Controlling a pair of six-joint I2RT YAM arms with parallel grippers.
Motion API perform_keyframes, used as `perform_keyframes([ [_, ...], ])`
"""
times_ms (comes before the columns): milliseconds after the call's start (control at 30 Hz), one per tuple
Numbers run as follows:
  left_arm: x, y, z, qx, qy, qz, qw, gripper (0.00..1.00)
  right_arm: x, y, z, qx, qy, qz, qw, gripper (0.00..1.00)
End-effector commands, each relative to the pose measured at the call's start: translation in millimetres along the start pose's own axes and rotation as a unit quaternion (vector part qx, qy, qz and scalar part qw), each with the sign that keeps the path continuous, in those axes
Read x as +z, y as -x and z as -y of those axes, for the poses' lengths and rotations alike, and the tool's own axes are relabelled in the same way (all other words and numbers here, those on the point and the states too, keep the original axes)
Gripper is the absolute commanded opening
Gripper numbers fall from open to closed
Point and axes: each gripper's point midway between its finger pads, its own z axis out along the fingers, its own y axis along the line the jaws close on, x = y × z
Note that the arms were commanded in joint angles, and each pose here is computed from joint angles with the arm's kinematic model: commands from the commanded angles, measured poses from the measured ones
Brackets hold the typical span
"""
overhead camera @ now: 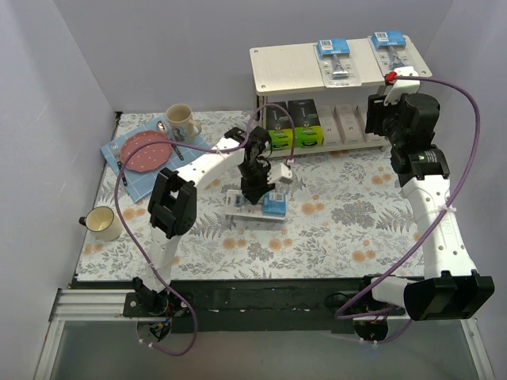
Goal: Place and organize the shaving razors onto the shelf
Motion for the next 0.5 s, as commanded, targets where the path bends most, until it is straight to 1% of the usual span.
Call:
perform_keyframes([
  [0,-75.0,78.5,22.9,-0.152,0.022,0.114,0.981,0.0,-1.3,28.5,13.7,0.02,-0.022,0.032,0.999,0.63],
  [33,-104.1,101.5,18.8,-0.151,0.045,0.151,0.976,0.0,-1.0,26.8,17.2,0.026,-0.031,0.028,0.999,0.62],
  [67,-115.7,112.4,18.6,-0.177,0.05,0.17,0.968,0.0,-0.3,25.8,22.3,0.03,-0.041,0.025,0.998,0.62],
  [100,-130.6,122.9,17.2,-0.184,0.063,0.19,0.962,0.0,-1.1,27.2,26.7,0.034,-0.05,0.026,0.998,0.62],
  [133,-159.1,142.7,10.9,-0.17,0.097,0.232,0.953,0.0,-1.3,26.8,30.0,0.042,-0.059,0.024,0.997,0.61],
  [167,-171.8,150.5,10.8,-0.176,0.107,0.253,0.945,0.0,-1.7,26.0,35.1,0.045,-0.067,0.023,0.996,0.61],
  [200,-196.0,159.6,18.0,-0.159,0.126,0.284,0.937,0.0,-2.0,26.4,37.1,0.048,-0.07,0.023,0.996,0.61],
  [233,-221.1,176.3,15.9,-0.126,0.156,0.329,0.923,0.0,-1.5,25.7,38.1,0.05,-0.071,0.023,0.996,0.61],
  [267,-216.5,174.7,15.0,-0.129,0.159,0.336,0.919,0.0,-0.7,22.8,40.1,0.056,-0.074,0.018,0.996,0.61],
  [300,-271.2,195.3,20.3,-0.097,0.22,0.411,0.879,0.0,-0.4,22.1,40.5,0.059,-0.073,0.017,0.995,0.61],
  [333,-289.4,201.1,22.4,-0.091,0.241,0.441,0.859,0.0,0.0,20.5,40.1,0.062,-0.072,0.014,0.995,0.61],
  [367,-278.3,196.2,15.6,-0.102,0.25,0.448,0.852,0.0,0.9,18.9,38.0,0.067,-0.068,0.012,0.995,0.61],
  [400,-312.6,201.8,28.3,-0.082,0.28,0.488,0.823,0.0,1.2,18.0,36.6,0.07,-0.065,0.011,0.995,0.6],
  [433,-342.0,212.4,20.1,-0.059,0.325,0.529,0.782,0.0,0.6,15.1,48.3,0.075,-0.079,0.008,0.994,0.61],
  [467,-351.8,213.8,13.5,-0.061,0.346,0.54,0.765,0.0,1.5,13.5,49.4,0.078,-0.079,0.006,0.994,0.61],
])
